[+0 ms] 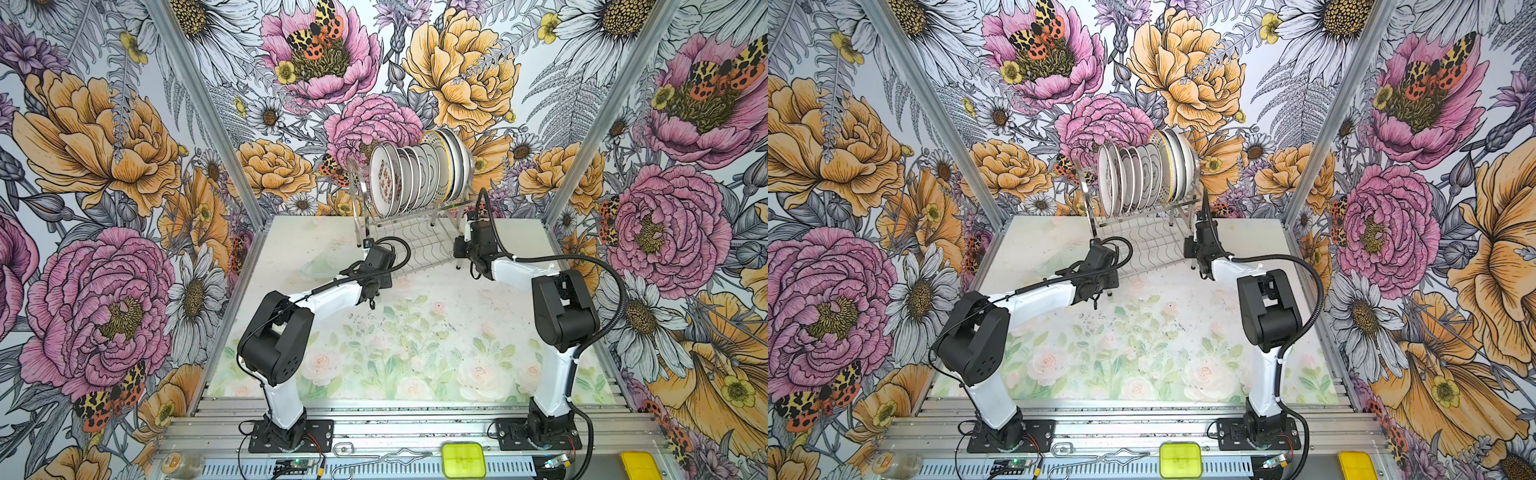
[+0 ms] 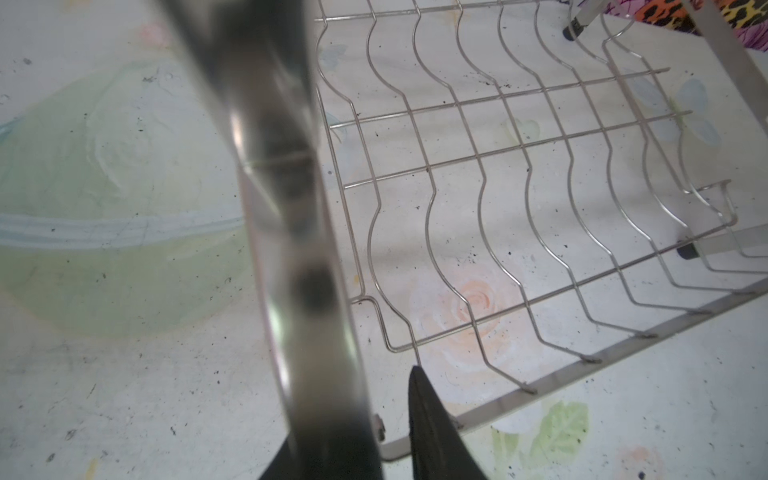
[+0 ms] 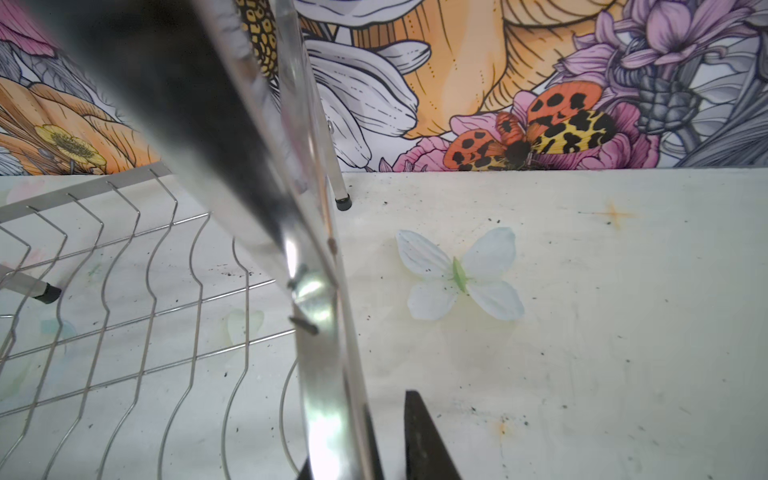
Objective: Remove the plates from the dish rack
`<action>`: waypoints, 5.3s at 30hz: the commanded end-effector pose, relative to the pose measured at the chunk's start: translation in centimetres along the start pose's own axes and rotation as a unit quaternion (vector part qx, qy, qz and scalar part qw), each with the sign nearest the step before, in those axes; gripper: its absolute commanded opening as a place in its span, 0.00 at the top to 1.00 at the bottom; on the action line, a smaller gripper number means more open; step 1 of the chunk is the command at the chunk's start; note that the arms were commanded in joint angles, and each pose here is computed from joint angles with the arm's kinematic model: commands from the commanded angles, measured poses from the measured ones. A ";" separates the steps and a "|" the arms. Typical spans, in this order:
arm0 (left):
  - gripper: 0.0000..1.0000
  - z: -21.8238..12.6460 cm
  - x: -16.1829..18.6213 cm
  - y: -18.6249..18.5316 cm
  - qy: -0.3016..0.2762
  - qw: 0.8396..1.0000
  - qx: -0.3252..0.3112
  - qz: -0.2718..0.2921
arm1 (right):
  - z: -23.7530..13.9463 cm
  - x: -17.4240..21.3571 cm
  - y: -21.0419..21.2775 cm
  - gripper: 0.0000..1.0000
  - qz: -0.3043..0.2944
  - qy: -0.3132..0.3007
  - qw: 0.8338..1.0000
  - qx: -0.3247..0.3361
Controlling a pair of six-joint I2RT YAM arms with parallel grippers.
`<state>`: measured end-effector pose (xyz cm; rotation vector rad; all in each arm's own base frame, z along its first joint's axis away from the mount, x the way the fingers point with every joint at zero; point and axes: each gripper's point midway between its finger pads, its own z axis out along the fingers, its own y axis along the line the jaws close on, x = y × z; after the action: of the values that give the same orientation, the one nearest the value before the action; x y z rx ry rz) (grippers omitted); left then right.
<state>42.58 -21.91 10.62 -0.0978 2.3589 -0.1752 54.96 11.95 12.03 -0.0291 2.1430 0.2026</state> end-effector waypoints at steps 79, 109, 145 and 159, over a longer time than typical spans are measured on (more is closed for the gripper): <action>0.42 -4.1 9.8 -27.4 0.056 0.938 0.277 0.201 | -11.4 0.0 -15.7 0.88 0.097 -0.007 0.995 -0.036; 0.01 -7.6 5.4 -21.3 -0.016 0.952 0.242 0.189 | -17.4 1.7 -17.5 0.00 0.173 -0.025 0.983 0.047; 0.01 -21.6 -6.2 -5.4 -0.191 0.971 0.101 0.097 | -44.4 -19.8 6.3 0.00 -0.058 -0.296 0.911 -0.281; 0.01 -22.3 -5.9 -2.7 -0.179 0.980 0.084 0.027 | -41.0 -27.3 6.4 0.01 0.012 -0.299 0.931 -0.209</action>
<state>31.78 -23.64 30.29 0.0883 1.9913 -0.3205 36.94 9.81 54.69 -0.1482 1.5072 0.6355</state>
